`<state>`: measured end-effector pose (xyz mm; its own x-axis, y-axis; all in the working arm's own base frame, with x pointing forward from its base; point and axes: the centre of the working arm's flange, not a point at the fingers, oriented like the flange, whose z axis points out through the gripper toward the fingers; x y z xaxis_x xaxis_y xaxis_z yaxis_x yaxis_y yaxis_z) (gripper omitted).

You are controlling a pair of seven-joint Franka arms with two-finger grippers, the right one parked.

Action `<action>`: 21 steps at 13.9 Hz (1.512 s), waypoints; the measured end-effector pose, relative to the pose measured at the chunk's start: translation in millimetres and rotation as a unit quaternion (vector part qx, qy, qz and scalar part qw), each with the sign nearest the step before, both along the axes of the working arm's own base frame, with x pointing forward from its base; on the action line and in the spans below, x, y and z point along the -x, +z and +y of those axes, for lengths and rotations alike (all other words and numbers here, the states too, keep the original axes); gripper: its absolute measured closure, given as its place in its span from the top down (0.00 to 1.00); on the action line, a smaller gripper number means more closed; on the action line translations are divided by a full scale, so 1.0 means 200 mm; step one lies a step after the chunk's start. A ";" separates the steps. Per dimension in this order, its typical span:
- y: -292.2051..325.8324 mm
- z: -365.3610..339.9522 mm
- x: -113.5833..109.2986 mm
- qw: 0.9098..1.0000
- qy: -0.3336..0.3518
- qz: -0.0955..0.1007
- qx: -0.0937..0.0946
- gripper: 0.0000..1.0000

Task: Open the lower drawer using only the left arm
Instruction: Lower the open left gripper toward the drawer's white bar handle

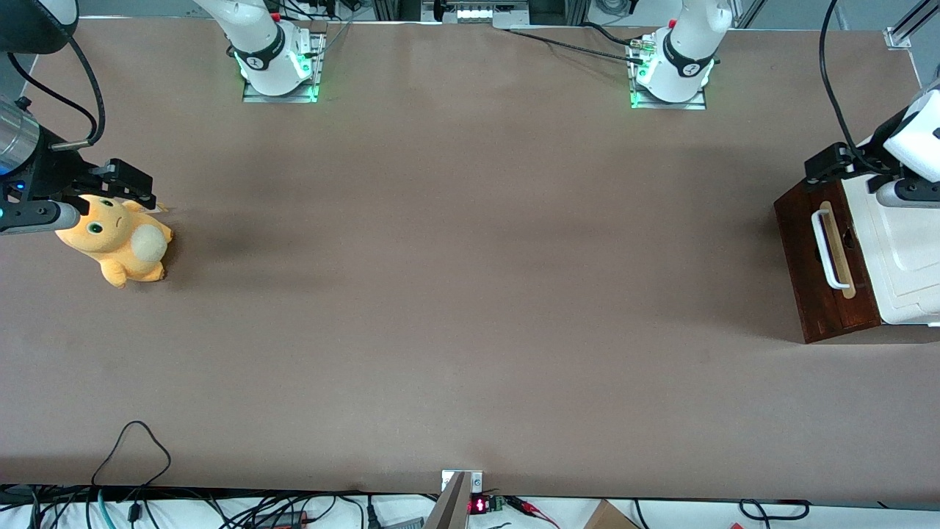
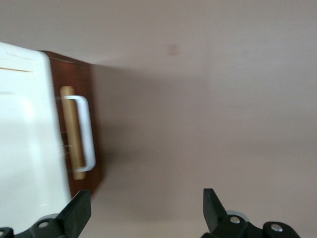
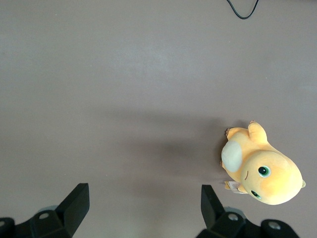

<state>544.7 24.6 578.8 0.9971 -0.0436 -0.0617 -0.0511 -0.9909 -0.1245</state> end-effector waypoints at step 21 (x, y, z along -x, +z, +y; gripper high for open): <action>-1.79 -0.32 0.23 0.800 -0.043 -0.012 -0.598 0.95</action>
<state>498.4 -38.7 220.2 0.9951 -0.0361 -0.0922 -0.0967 -0.1543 -0.9833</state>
